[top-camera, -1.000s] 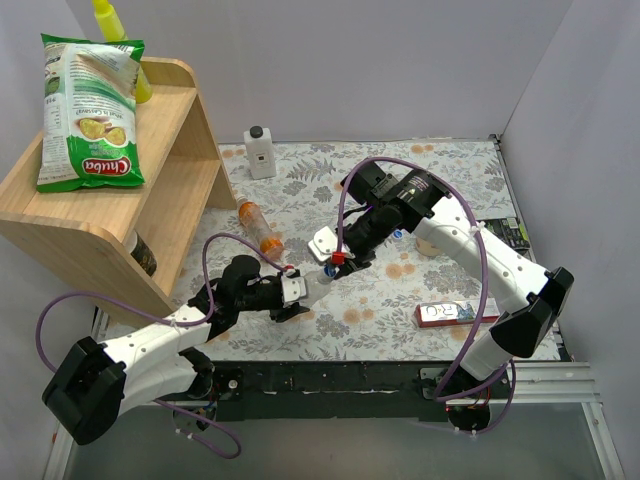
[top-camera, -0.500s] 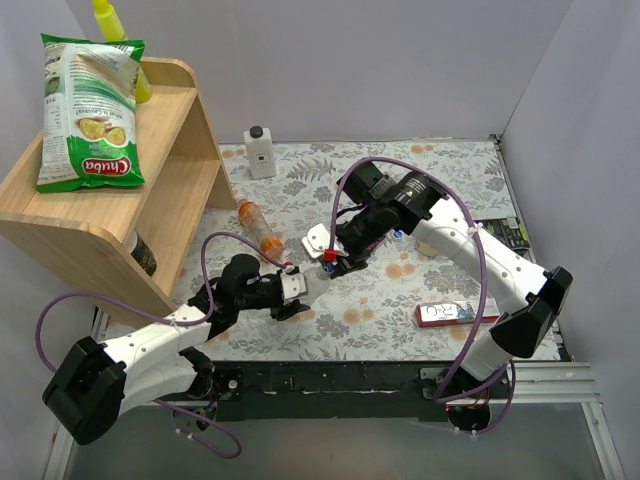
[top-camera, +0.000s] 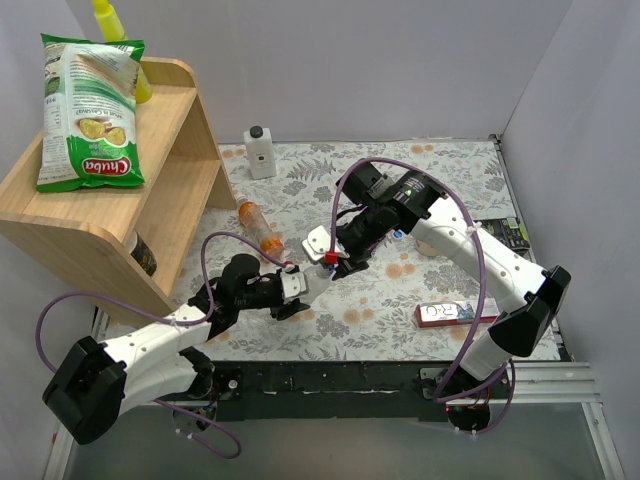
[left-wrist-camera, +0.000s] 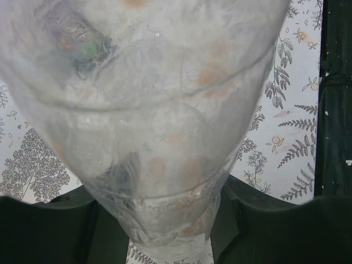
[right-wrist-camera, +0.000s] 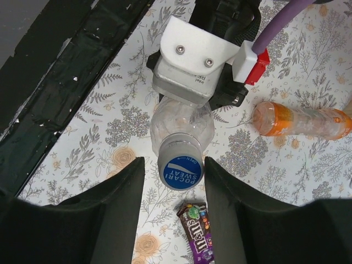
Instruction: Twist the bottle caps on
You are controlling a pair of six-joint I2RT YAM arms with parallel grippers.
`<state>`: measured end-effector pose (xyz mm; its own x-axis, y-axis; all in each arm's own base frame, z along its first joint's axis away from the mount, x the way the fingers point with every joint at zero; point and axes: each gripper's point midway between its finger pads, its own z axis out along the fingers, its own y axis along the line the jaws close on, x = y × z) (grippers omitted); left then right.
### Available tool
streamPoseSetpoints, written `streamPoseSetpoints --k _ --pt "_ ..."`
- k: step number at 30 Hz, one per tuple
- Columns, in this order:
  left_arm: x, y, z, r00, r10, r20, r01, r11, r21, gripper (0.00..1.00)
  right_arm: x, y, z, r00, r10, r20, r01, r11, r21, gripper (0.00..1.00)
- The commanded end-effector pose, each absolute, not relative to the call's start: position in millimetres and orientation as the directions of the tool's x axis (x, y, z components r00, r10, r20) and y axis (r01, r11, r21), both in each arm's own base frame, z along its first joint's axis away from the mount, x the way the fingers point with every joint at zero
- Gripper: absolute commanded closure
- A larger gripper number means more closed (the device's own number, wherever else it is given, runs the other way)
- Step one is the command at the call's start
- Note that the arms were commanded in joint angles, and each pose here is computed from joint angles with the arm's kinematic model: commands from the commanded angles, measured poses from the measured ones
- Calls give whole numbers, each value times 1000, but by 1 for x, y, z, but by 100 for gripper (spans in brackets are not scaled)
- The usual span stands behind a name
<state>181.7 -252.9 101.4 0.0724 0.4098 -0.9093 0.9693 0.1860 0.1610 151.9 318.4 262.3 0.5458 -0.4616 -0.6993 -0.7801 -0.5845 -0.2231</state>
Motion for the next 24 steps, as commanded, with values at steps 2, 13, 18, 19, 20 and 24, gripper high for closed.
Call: streamPoseSetpoints --k 2,13,18,19,20,24 --pt "192 -260 120 106 378 -920 961 199 193 100 146 318 275 563 -433 -704 -764 -596 -245 47" --pt "193 -261 126 104 366 -925 959 211 192 100 155 326 268 540 -463 -703 -792 -563 -238 70" --pt "194 -262 132 120 339 -933 953 225 204 100 156 327 266 501 -476 -722 -824 -517 -231 73" --pt "195 -263 134 127 332 -935 951 228 210 100 156 329 265 497 -475 -726 -827 -512 -231 73" --pt "196 -263 137 140 320 -937 947 232 221 100 156 330 263 482 -480 -733 -834 -507 -217 73" --pt "205 -263 145 155 295 -943 930 280 240 100 161 337 260 326 -533 -781 -912 -396 -111 76"
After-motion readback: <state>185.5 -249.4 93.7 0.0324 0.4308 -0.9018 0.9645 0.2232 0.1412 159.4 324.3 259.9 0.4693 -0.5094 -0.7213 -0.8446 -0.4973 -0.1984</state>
